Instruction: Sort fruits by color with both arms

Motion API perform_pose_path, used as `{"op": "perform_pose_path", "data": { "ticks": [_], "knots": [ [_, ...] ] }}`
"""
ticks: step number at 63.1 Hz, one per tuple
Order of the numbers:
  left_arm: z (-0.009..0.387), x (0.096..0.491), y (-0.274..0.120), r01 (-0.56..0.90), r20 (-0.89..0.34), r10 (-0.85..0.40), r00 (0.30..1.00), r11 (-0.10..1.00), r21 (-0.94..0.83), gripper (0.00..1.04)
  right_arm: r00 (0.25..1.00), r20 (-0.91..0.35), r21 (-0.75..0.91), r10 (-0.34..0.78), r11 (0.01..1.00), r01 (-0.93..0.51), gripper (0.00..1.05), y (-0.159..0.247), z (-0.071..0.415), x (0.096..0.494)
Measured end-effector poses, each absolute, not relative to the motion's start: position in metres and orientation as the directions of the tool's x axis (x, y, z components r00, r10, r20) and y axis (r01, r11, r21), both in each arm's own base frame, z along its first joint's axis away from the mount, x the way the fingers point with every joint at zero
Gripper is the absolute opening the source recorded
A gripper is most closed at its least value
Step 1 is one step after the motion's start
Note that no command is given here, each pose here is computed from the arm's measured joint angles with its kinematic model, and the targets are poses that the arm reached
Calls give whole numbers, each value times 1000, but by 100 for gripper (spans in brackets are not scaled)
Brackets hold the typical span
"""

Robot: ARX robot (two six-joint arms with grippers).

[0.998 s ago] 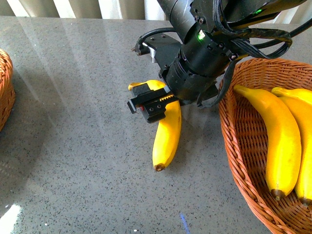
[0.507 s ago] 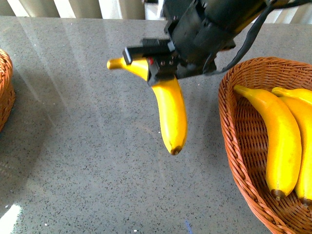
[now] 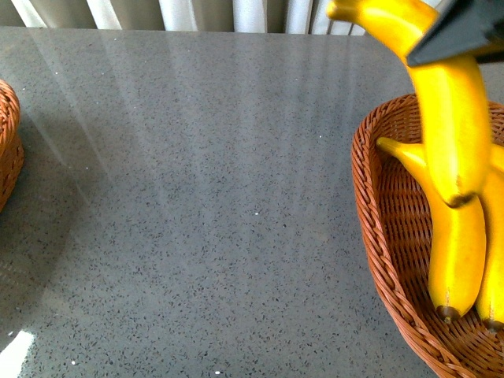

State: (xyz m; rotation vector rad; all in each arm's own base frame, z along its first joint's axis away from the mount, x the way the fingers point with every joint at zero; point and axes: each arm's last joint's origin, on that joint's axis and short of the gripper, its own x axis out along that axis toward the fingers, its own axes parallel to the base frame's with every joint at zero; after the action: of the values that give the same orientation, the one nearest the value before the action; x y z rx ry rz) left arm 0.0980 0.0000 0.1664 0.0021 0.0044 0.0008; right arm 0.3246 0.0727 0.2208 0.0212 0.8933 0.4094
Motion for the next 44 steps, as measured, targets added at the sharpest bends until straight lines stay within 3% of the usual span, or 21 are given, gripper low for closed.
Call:
{"op": "perform_pose_path", "data": {
  "ticks": [16,33,40,44],
  "knots": [
    [166,98,0,0,-4,0,1000,1000,2,96,526,-798,203,295,953,-226,35,19,191,283],
    [166,98,0,0,-4,0,1000,1000,2,96,489,-830,204,267,962,-179,36,11,165,259],
    [166,98,0,-1,-4,1,1000,1000,2,96,512,-818,203,262,964,-169,60,11,165,261],
    [166,98,0,0,-4,0,1000,1000,2,96,523,-811,206,261,965,-162,69,10,165,262]
  ]
}}
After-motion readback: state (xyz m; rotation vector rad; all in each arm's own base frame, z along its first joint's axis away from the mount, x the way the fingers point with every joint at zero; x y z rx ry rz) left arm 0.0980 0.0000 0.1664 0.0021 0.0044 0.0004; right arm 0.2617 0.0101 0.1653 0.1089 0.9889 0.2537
